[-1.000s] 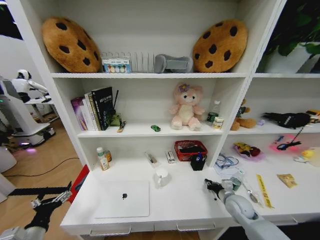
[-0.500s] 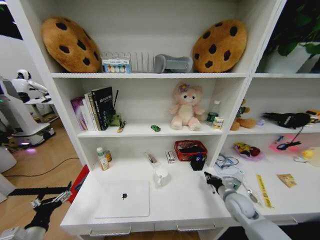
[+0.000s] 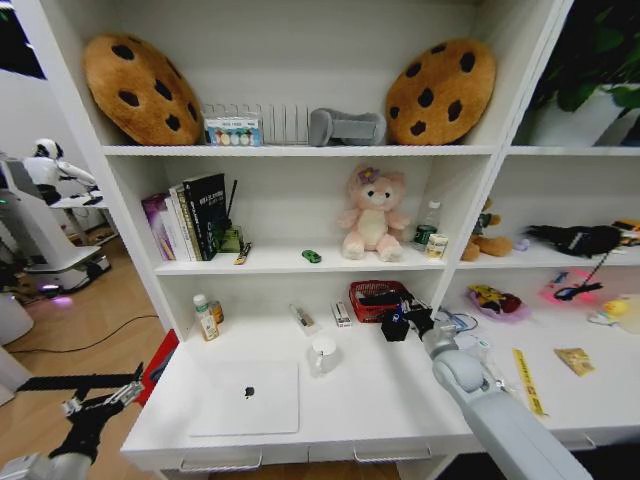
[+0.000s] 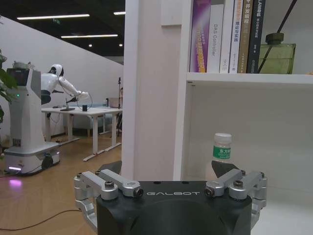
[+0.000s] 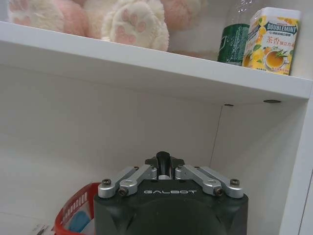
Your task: Organize the objects on the table.
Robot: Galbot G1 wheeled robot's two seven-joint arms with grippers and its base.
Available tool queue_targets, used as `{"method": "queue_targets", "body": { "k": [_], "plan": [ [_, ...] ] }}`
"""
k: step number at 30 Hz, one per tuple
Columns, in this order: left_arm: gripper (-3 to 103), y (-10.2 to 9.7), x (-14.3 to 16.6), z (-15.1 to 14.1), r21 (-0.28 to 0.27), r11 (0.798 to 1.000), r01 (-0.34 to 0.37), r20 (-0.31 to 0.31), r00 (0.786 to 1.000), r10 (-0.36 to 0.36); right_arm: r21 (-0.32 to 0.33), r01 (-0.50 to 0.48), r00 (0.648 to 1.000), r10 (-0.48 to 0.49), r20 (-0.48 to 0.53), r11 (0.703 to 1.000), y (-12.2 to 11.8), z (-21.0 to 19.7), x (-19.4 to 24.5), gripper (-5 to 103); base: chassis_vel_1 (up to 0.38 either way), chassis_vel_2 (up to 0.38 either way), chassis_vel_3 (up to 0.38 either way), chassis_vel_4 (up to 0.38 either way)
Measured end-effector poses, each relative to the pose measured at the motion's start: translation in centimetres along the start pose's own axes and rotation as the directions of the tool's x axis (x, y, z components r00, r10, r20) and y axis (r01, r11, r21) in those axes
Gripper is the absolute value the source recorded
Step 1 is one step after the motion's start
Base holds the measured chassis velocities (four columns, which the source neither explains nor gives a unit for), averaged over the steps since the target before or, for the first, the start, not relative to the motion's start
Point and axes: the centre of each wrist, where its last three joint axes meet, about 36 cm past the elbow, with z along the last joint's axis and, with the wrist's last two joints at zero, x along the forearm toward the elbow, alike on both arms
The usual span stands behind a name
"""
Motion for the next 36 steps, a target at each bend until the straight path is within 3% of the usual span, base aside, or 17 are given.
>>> {"method": "queue_targets", "body": {
  "k": [5, 8, 19, 21, 23, 25, 27, 29, 36],
  "plan": [
    [100, 0.0, 0.0, 0.0, 0.000, 1.000, 0.000, 0.000, 1.000, 0.000, 0.010, -0.014, 1.000, 0.014, 0.011, 1.000, -0.6, 0.5, -2.9, 11, 0.000, 0.000, 0.000, 0.000],
    [100, 0.0, 0.0, 0.0, 0.000, 1.000, 0.000, 0.000, 1.000, 0.000, 0.017, 0.006, 0.999, -0.007, 0.046, 1.000, 0.5, 1.0, -6.1, 11, 0.000, 0.000, 0.000, 0.000],
    [100, 0.0, 0.0, 0.0, 0.000, 1.000, 0.000, 0.000, 1.000, 0.000, 0.031, 0.003, 1.000, -0.003, 0.019, 1.000, 1.8, 2.6, -6.8, 8, 0.000, 0.000, 0.000, 0.000],
    [100, 0.0, 0.0, 0.0, 0.000, 1.000, 0.000, 0.000, 1.000, 0.000, 0.029, -0.001, 1.000, 0.001, 0.011, 1.000, 1.9, 2.9, -6.6, 12, 0.000, 0.000, 0.000, 0.000],
    [100, 0.0, 0.0, 0.0, 0.000, 1.000, 0.000, 0.000, 1.000, 0.000, 0.026, -0.004, 1.000, 0.004, 0.005, 1.000, 2.0, 3.0, -6.4, 22, 0.000, 0.000, 0.000, 0.000],
    [100, 0.0, 0.0, 0.0, 0.000, 1.000, 0.000, 0.000, 1.000, 0.000, 0.026, -0.005, 1.000, 0.004, 0.005, 1.000, 2.0, 3.0, -6.3, 22, 0.000, 0.000, 0.000, 0.000],
    [100, 0.0, 0.0, 0.0, 0.000, 1.000, 0.000, 0.000, 1.000, 0.000, 0.019, -0.005, 1.000, 0.005, 0.000, 1.000, 2.3, 3.1, -5.7, 39, 0.000, 0.000, 0.000, 0.000],
    [100, 0.0, 0.0, 0.0, 0.000, 1.000, 0.000, 0.000, 1.000, 0.000, 0.014, -0.006, 1.000, 0.006, -0.004, 1.000, 2.3, 3.2, -5.3, 39, 0.000, 0.000, 0.000, 0.000],
    [100, 0.0, 0.0, 0.0, 0.000, 1.000, 0.000, 0.000, 1.000, 0.000, -0.008, -0.010, 0.999, 0.010, -0.030, 1.000, 2.2, 3.6, -1.8, 66, 0.000, 0.000, 0.000, 0.000]
  ]
}}
